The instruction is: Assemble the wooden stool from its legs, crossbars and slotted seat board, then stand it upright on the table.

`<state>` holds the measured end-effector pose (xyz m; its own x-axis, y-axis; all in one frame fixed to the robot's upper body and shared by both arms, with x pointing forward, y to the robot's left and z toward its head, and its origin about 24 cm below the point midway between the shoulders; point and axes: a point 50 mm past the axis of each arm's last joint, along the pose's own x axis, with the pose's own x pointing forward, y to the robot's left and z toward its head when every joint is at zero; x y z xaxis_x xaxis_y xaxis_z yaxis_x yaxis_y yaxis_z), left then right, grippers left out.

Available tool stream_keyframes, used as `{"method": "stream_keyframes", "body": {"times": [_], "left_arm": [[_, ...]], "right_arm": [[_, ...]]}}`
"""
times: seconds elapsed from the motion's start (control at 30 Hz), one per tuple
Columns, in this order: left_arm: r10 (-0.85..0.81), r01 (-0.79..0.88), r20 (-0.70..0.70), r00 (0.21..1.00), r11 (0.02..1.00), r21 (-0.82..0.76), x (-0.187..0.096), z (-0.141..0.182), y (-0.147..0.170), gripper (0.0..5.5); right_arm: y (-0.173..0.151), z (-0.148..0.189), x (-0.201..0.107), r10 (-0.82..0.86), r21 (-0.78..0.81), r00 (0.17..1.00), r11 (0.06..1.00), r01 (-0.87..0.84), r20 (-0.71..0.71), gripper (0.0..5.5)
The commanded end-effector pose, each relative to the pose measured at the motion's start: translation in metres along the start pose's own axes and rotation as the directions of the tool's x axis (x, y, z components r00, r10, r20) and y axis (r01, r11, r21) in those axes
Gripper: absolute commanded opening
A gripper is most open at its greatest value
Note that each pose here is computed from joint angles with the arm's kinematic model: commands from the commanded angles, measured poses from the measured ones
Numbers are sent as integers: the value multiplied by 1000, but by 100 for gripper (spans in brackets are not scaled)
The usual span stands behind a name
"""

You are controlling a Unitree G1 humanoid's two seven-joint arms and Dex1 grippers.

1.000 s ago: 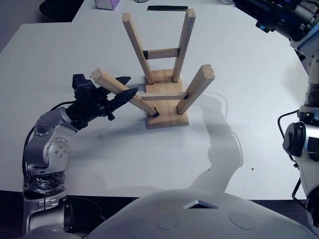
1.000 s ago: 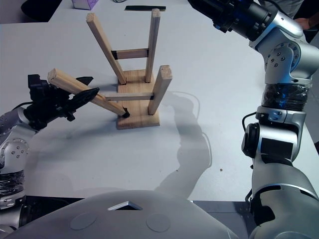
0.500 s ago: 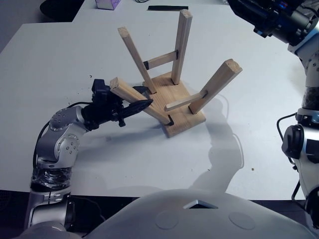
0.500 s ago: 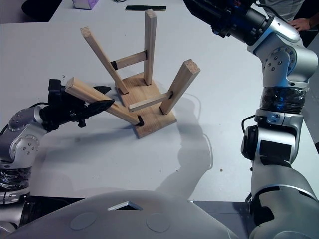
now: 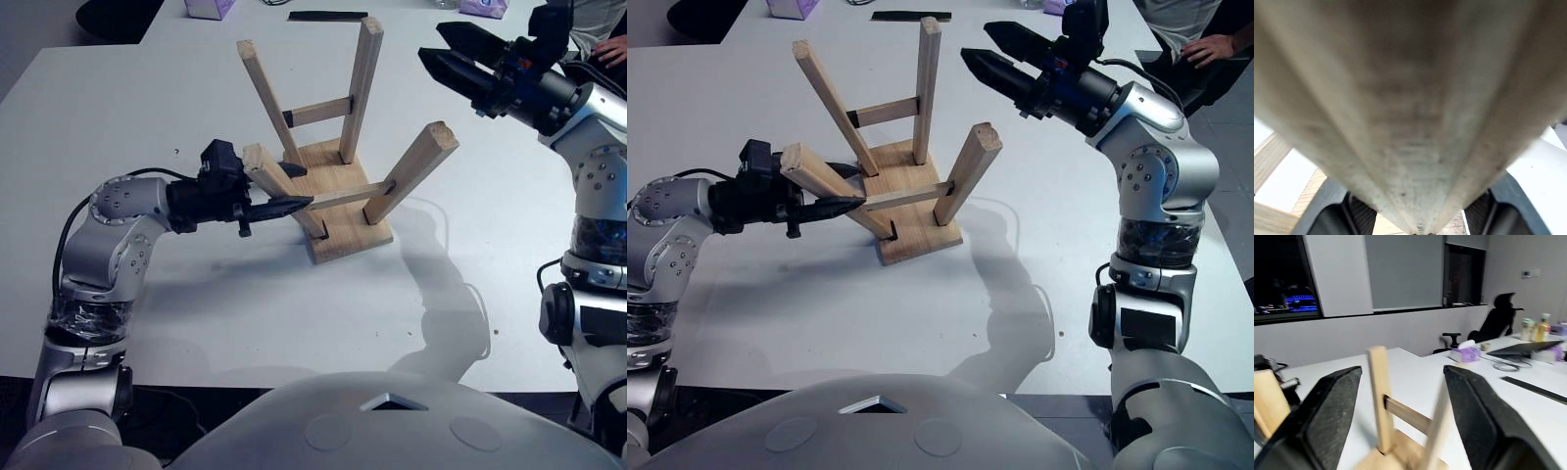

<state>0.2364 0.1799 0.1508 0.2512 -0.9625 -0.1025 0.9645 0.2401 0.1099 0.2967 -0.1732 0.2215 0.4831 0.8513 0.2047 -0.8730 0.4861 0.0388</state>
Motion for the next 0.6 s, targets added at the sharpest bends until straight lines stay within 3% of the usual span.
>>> {"method": "stream_keyframes", "body": {"times": [0.03, 0.23, 0.4, 0.6], "left_arm": [[17, -18, -96, 995, 1000, -16, -3, -5, -4, 204], [48, -50, -128, 991, 999, -18, -4, -7, -8, 204], [119, -120, -141, 983, 993, 4, -5, -7, -12, 204], [180, -182, -152, 972, 983, 1, 0, -11, -20, 204]], "right_arm": [[21, 28, 3, 3, -16, 993, 1000, -1, 116, 289], [71, 68, 11, 67, -44, 960, 997, -57, 271, 198], [106, 40, 28, 76, -95, 995, 993, -69, 66, 116], [115, -18, 31, -36, -90, 985, 996, 21, -169, 10]]}}
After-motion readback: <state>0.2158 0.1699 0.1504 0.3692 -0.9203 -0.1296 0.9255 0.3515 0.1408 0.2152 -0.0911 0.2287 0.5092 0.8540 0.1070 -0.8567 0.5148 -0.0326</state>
